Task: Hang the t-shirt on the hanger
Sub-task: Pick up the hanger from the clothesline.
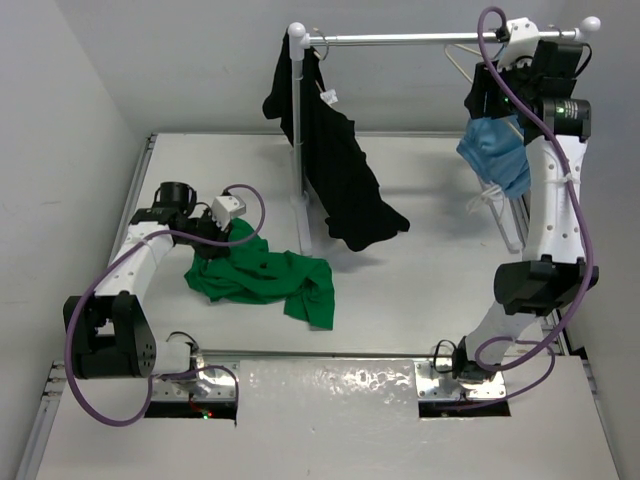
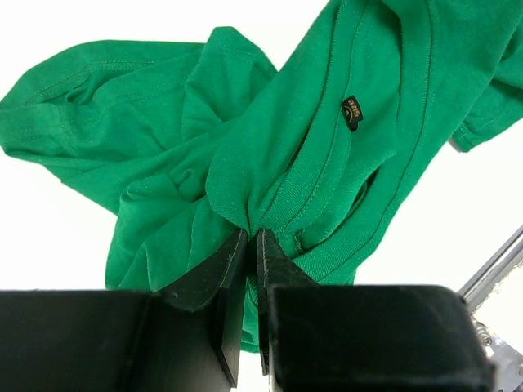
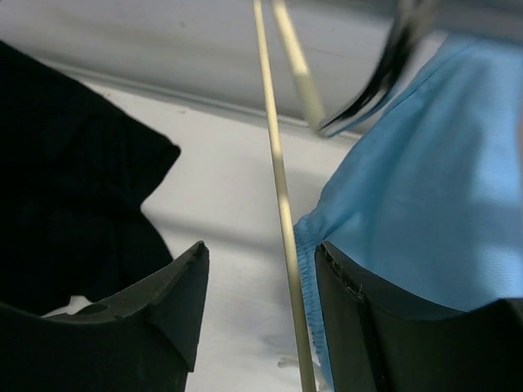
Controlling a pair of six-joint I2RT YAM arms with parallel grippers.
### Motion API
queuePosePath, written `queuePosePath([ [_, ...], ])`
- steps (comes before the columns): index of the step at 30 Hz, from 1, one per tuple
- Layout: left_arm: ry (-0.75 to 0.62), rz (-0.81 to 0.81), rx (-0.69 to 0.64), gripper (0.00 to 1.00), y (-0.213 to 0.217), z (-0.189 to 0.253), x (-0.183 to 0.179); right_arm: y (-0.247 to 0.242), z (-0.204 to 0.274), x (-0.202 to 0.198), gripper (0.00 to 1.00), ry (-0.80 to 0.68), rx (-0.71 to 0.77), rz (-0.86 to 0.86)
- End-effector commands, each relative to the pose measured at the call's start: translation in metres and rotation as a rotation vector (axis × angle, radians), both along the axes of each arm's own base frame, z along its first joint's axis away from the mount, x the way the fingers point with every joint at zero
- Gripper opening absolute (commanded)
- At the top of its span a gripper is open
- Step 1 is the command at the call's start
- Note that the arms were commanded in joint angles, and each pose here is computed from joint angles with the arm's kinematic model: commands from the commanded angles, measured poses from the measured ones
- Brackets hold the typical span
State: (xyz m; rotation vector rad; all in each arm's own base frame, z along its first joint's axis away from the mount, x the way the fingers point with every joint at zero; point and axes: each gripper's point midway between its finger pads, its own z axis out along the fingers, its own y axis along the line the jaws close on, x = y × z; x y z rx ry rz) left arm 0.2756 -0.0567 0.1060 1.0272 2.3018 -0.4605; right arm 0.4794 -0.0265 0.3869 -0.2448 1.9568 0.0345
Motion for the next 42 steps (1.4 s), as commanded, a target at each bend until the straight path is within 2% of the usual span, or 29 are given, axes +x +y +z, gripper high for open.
queuePosePath([
  [1, -0.054, -0.008, 0.01, 0.08, -0.002, 0.008, 0.007, 0.007, -0.004, 0.0, 0.54, -0.003, 0.004, 0.046],
  [4, -0.056, -0.008, 0.01, 0.07, -0.002, 0.01, 0.007, 0.004, -0.015, 0.002, 0.55, 0.021, -0.009, 0.042],
  [6, -0.056, -0.014, 0.004, 0.07, -0.003, 0.01, 0.007, 0.004, -0.017, 0.002, 0.52, 0.023, -0.011, 0.045],
  [7, -0.058, -0.014, 0.003, 0.07, -0.003, 0.01, 0.007, 0.004, -0.016, 0.002, 0.49, 0.022, -0.012, 0.045],
  [9, -0.06, -0.013, -0.001, 0.07, -0.004, 0.01, 0.008, 0.004, -0.018, 0.001, 0.34, 0.026, -0.014, 0.045],
  [10, -0.059, -0.013, 0.001, 0.07, -0.004, 0.01, 0.008, 0.004, -0.02, -0.001, 0.19, 0.029, -0.015, 0.042],
  [11, -0.059, -0.014, -0.001, 0.07, -0.004, 0.01, 0.008, 0.003, -0.021, -0.003, 0.16, 0.027, -0.016, 0.034],
  [15, -0.051, -0.025, -0.01, 0.08, -0.006, 0.011, 0.004, 0.004, -0.015, -0.007, 0.19, -0.001, -0.021, 0.039],
  [17, -0.054, -0.03, -0.012, 0.08, -0.006, 0.012, 0.004, 0.004, -0.014, -0.008, 0.16, -0.002, -0.017, 0.038],
  [18, -0.056, -0.032, -0.013, 0.08, -0.007, 0.012, 0.003, 0.004, -0.014, -0.008, 0.09, -0.001, -0.019, 0.033],
  [21, -0.058, -0.032, -0.013, 0.08, -0.007, 0.013, 0.003, 0.001, -0.01, -0.009, 0.01, -0.011, -0.027, 0.019],
  [34, -0.059, -0.033, -0.017, 0.08, -0.008, 0.016, 0.002, 0.001, 0.06, -0.036, 0.0, -0.191, -0.038, -0.022],
  [42, -0.067, -0.034, -0.026, 0.08, -0.009, 0.016, 0.002, 0.007, 0.061, -0.052, 0.0, -0.19, -0.037, -0.01],
])
